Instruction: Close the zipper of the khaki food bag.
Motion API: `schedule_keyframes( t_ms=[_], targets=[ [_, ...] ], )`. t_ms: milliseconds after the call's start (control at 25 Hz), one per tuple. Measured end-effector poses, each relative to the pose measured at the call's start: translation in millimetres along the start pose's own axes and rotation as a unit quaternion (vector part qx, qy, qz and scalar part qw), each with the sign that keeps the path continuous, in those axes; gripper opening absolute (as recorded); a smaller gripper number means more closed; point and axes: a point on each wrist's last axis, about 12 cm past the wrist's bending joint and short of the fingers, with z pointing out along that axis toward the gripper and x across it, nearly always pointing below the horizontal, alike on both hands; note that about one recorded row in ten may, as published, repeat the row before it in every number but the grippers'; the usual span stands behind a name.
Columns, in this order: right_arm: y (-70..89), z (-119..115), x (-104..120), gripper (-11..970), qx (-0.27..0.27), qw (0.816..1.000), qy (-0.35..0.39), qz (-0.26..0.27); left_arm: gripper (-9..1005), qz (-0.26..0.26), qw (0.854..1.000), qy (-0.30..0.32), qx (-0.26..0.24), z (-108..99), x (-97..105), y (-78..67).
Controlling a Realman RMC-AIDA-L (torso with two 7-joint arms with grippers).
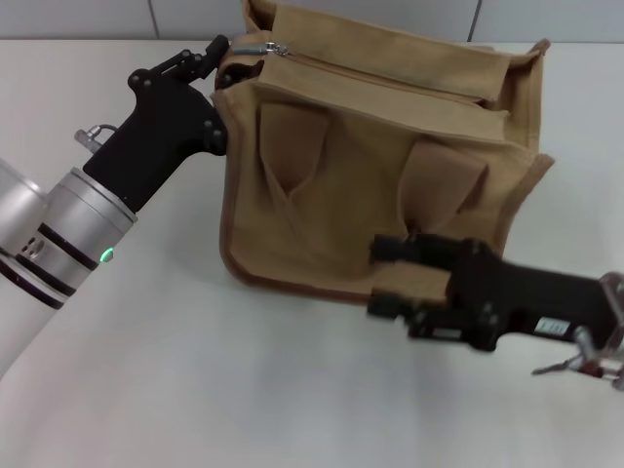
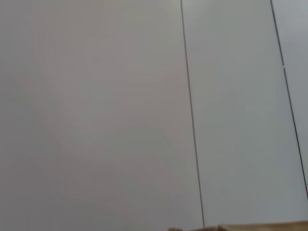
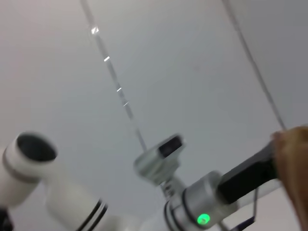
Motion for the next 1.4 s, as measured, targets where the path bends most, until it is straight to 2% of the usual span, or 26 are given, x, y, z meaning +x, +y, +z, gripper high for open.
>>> schedule_keyframes(
  t_ms=[200, 400, 520, 560, 600, 640, 800, 920, 1000, 1320, 1400],
  targets=[
    [2.5, -8.7, -7.0, 755, -0.001, 1.000, -0.022, 0.012, 126, -0.003, 1.000, -0.021, 0.003, -4.2, -4.1, -1.9],
    [8.9, -15.6, -19.5, 755, -0.025, 0.998, -0.062, 0.008, 26, -0.004, 0.999, -0.043, 0.010, -6.7, -8.7, -5.1],
    [6.0, -15.8, -38.2, 755, -0.045, 0.995, -0.071, 0.047, 27, -0.005, 0.999, -0.046, 0.018, -5.4, -9.2, -7.4],
    [4.1, -14.7, -46.1, 755, -0.053, 0.994, -0.071, 0.069, 28, -0.006, 0.999, -0.047, 0.021, -4.7, -9.5, -8.5],
    [-0.3, -11.5, -62.2, 755, -0.068, 0.989, -0.062, 0.119, 28, -0.007, 0.998, -0.054, 0.039, -3.9, -11.0, -13.4],
    [-0.3, -11.5, -62.2, 755, -0.068, 0.989, -0.062, 0.119, 28, -0.007, 0.998, -0.054, 0.039, -3.9, -11.0, -13.4],
    [-16.6, -3.4, -93.7, 755, -0.062, 0.974, -0.019, 0.218, 30, -0.009, 0.994, -0.082, 0.071, -5.2, -17.3, -21.1],
    [-21.7, -1.8, -98.1, 755, -0.049, 0.971, -0.016, 0.232, 31, 0.000, 0.990, -0.104, 0.095, -9.6, -21.4, -28.3],
    [-26.6, -3.0, -97.6, 755, -0.027, 0.970, -0.027, 0.242, 32, 0.011, 0.991, -0.103, 0.088, -13.4, -19.9, -30.1],
    [-31.8, -9.7, -103.5, 755, -0.005, 0.968, -0.063, 0.244, 35, 0.011, 0.992, -0.096, 0.085, -18.8, -17.5, -31.2],
    [-33.9, -6.2, -108.9, 755, -0.012, 0.959, -0.079, 0.273, 36, 0.010, 0.992, -0.095, 0.085, -19.2, -17.1, -31.8]
  ],
)
